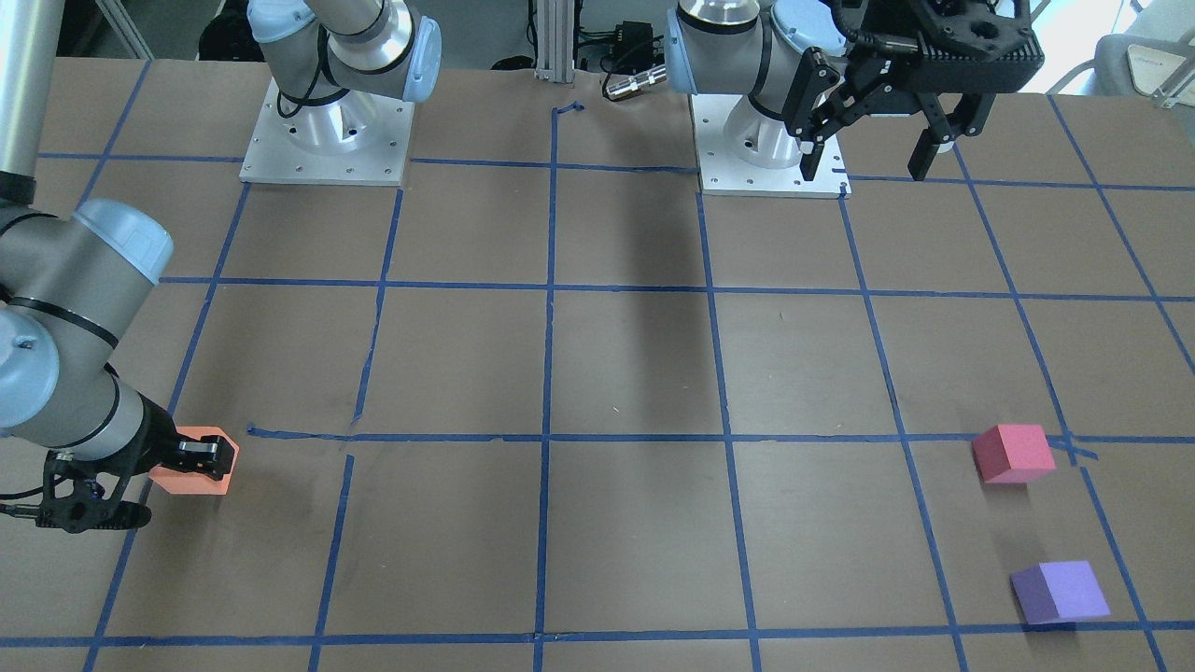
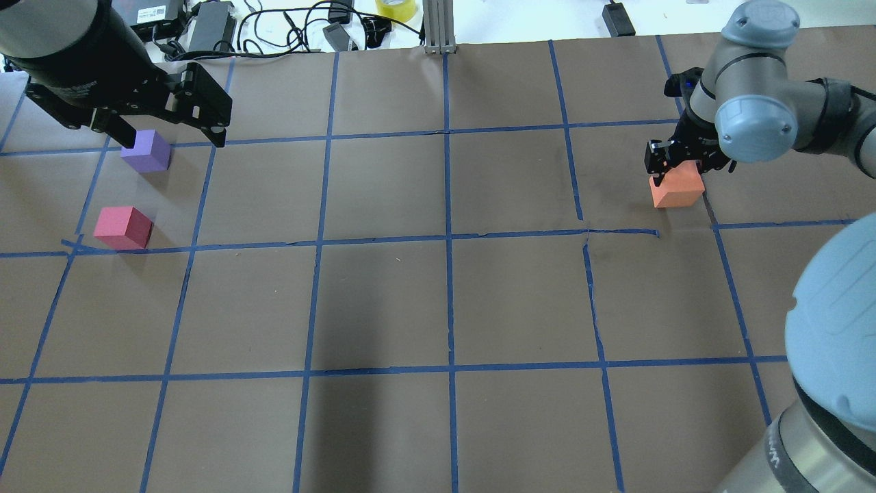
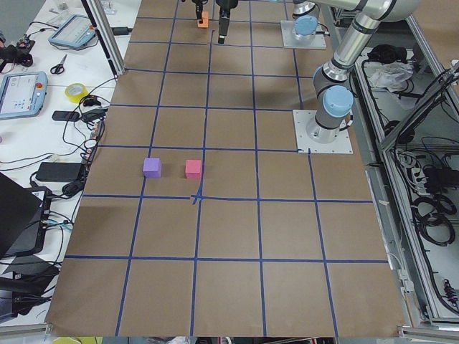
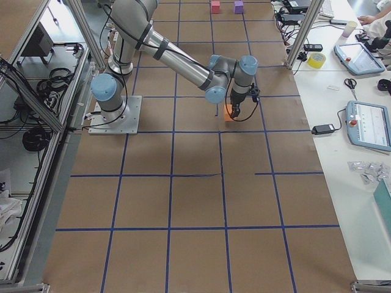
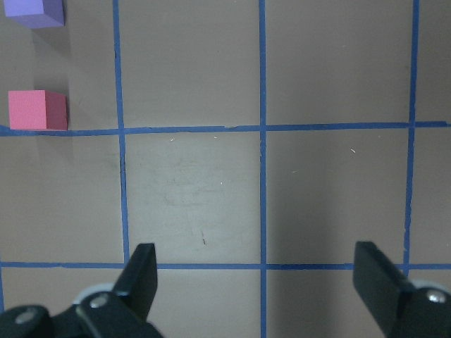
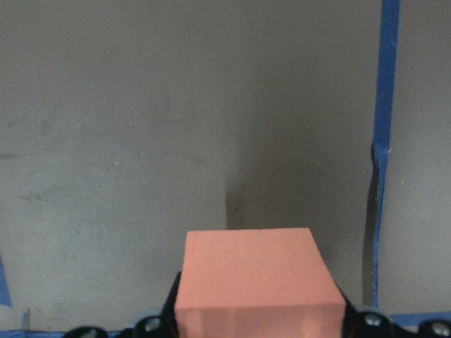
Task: Arrange blocks in a line
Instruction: 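Carry the orange cube with the right gripper toward the table center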
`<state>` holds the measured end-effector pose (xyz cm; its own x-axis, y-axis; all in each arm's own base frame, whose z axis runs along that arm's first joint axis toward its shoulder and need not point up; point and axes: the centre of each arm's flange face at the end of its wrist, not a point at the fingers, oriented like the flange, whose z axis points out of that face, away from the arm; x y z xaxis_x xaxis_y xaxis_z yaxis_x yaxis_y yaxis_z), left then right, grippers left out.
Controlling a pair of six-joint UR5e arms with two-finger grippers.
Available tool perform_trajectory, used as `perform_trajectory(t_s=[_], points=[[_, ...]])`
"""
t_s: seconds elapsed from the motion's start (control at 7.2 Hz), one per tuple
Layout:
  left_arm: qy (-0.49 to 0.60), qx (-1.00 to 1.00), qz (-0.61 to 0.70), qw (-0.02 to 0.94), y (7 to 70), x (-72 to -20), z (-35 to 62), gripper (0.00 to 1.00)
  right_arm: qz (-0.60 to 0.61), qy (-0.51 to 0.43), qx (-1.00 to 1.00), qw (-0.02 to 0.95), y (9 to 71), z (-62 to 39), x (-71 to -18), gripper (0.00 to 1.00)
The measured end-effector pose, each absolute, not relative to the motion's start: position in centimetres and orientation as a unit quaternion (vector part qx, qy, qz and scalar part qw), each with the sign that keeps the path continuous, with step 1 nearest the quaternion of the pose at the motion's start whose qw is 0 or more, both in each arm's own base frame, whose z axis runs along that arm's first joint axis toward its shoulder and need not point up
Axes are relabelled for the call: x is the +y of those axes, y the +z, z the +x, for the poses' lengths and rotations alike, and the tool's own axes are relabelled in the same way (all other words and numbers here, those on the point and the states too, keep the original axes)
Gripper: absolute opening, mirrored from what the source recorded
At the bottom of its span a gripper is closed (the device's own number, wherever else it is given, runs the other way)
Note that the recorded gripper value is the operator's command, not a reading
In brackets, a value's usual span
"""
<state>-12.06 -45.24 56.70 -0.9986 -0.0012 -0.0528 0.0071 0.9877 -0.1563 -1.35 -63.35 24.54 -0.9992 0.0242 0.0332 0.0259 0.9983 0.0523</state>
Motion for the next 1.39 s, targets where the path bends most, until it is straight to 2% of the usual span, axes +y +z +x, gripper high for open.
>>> perform_trajectory(t_s=[0.28, 0.56, 0.83, 1.39], points=[[-0.079, 0.997, 0.001, 0.026, 56.7, -45.3, -12.0, 1.00, -0.035, -0.015, -0.999, 0.011, 29.6, 6.5, -64.1, 0.00], [-0.080, 0.996, 0.001, 0.026, 56.7, -45.3, -12.0, 1.00, -0.049, -0.005, -0.999, -0.006, 31.1, 17.7, -64.3, 0.00], [-0.080, 0.996, 0.000, 0.026, 56.7, -45.3, -12.0, 1.00, -0.053, -0.012, -0.998, -0.024, 29.2, 26.9, -64.6, 0.00], [-0.080, 0.996, 0.000, 0.027, 56.7, -45.3, -11.9, 1.00, -0.038, -0.029, -0.998, -0.030, 23.0, 36.7, -64.0, 0.00]])
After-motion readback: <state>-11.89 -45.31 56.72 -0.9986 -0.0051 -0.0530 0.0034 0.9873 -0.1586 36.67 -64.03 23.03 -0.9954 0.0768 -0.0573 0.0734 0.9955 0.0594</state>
